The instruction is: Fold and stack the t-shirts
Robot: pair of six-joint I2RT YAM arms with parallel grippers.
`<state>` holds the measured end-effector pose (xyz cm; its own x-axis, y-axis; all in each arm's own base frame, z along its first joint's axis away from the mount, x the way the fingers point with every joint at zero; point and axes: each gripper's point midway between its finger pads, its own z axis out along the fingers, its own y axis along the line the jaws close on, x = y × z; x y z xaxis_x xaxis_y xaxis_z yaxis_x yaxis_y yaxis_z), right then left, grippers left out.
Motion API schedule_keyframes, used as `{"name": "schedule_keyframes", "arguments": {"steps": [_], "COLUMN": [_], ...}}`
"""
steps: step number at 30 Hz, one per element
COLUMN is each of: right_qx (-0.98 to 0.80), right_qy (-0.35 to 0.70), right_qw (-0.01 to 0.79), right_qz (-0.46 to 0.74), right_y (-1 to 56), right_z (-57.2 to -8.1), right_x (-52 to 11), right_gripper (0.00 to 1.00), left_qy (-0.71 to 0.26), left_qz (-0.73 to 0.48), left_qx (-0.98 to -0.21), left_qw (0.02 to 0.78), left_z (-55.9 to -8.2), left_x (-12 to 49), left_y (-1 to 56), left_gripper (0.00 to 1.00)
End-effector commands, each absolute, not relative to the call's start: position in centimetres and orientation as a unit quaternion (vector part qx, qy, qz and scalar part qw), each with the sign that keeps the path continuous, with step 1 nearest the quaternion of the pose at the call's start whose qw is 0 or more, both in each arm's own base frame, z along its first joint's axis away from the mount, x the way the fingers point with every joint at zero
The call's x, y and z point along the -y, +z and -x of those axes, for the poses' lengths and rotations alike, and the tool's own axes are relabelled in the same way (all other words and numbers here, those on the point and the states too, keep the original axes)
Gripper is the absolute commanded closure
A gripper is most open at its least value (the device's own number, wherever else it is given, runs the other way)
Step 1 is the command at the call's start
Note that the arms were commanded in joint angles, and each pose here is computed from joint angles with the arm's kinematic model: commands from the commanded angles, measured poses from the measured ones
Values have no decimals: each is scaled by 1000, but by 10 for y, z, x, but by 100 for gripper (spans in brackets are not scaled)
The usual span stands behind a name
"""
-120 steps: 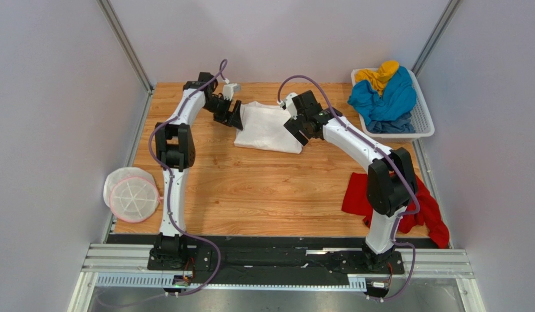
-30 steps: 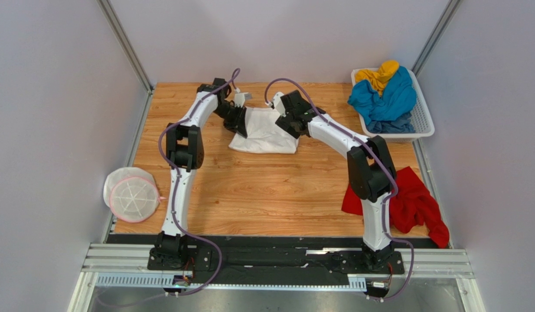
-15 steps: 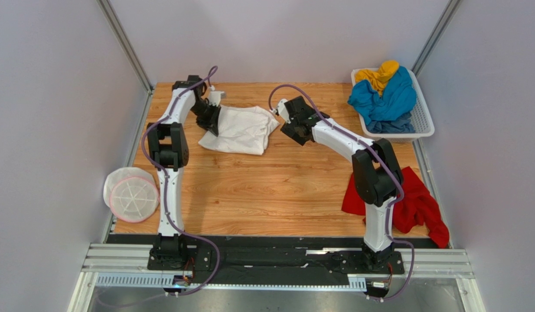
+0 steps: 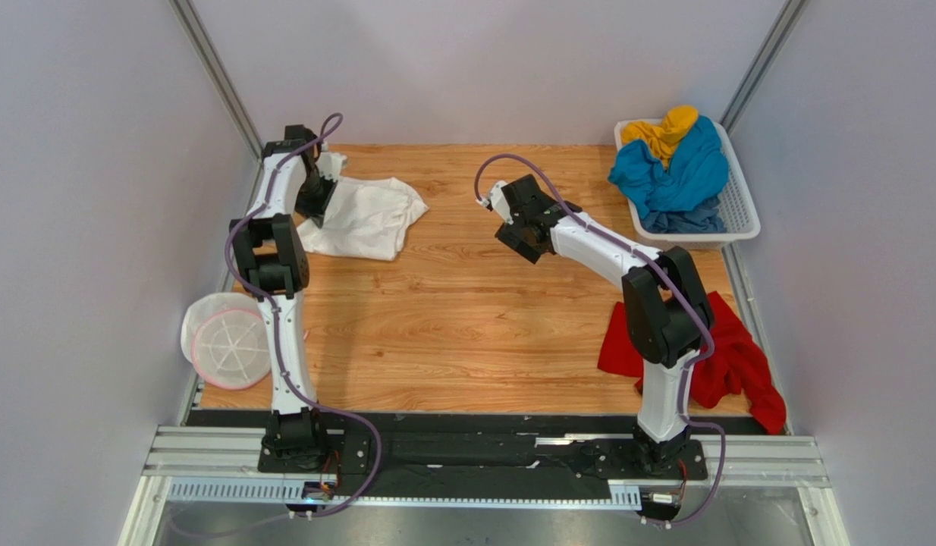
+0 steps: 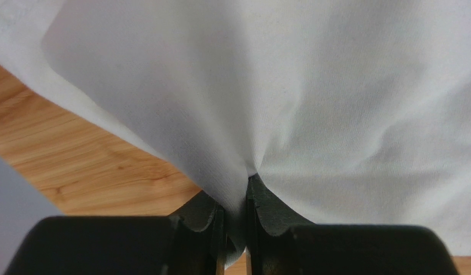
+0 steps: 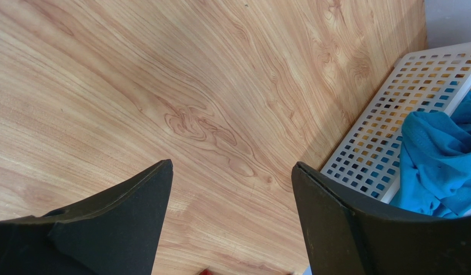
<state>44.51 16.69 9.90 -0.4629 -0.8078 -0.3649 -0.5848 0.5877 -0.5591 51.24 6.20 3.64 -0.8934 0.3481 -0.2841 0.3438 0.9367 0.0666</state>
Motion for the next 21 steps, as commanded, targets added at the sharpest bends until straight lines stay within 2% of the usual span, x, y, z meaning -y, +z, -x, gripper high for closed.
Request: {"name": "schedule_keyframes", "arguments": {"steps": [1,9,21], "right_qx": [-835,-837,-840], "right_qy": [-170,-169,-167], "right_qw": [334,328,323], "right_qz": [404,403,403], "right_y": [118,114,107], "right_z": [-440,-435,-433], "right_x": [-171,-169,-169], "right_gripper": [19,19,20], "left_qy": [125,193,279], "left_qz": [-186,-151,-101], "left_qx": [-953,-934,-925], "left_qw": [204,258,237], "left_z": [-551,-588,-585], "left_x": [-103,-136,-202], "left_y": [66,80,63], "left_gripper": [100,100,100]}}
